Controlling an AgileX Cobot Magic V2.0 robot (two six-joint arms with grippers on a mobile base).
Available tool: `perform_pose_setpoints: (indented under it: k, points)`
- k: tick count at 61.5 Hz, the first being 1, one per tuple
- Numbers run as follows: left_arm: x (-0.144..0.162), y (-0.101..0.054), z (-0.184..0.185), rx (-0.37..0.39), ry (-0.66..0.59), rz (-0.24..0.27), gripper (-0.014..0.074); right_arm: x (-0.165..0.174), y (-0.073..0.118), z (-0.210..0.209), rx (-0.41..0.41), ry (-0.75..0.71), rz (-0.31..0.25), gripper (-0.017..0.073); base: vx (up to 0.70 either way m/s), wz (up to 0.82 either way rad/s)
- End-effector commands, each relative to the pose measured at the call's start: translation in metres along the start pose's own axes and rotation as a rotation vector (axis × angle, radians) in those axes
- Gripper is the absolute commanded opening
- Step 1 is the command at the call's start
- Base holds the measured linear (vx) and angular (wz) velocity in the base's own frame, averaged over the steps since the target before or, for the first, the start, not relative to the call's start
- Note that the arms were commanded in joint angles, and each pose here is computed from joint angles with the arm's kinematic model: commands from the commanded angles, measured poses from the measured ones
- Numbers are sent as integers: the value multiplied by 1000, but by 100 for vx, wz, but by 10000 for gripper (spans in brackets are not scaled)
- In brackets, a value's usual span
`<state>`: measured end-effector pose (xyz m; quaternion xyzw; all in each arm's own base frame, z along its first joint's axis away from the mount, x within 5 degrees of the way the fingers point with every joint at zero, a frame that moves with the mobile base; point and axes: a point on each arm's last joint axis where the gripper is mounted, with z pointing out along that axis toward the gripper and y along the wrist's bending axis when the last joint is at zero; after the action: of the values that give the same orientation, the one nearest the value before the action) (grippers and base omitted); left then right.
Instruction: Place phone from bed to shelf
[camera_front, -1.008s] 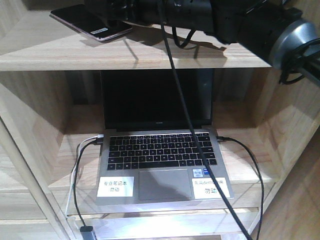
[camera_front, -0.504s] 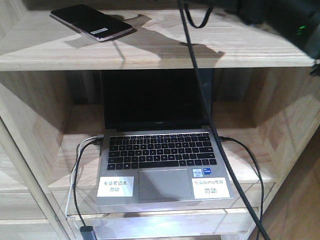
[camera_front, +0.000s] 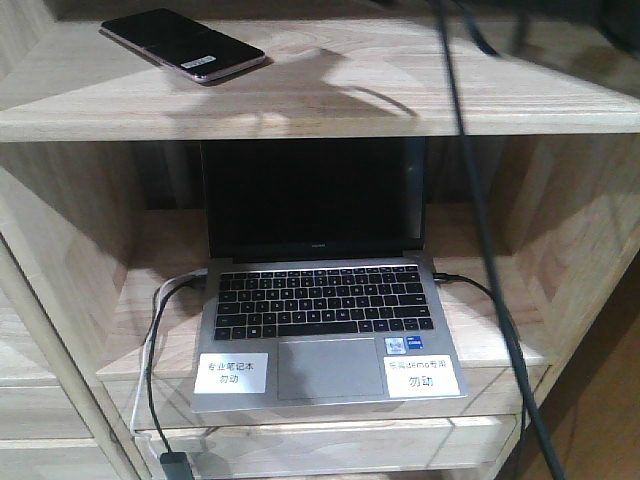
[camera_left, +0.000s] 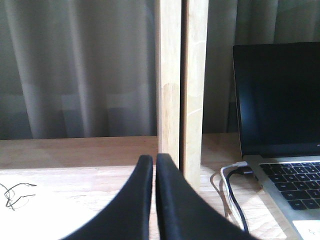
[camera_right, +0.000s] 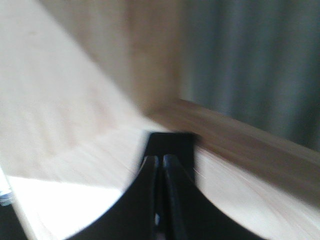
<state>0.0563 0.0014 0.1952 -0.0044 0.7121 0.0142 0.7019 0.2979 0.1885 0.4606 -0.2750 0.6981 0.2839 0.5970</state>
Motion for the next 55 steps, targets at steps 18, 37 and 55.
perform_pose_setpoints:
  k: [18, 37, 55]
  points:
    - [-15, 0, -2, 1, -104, -19, 1, 32, 19, -103, 163, -107, -54, -5, 0, 0]
    - [-15, 0, -2, 1, -104, -19, 1, 91, 38, -166, 191, -95, -49, -5, 0, 0]
    - [-15, 0, -2, 1, -104, -19, 1, 149, 53, -213, 189, -110, -25, -5, 0, 0]
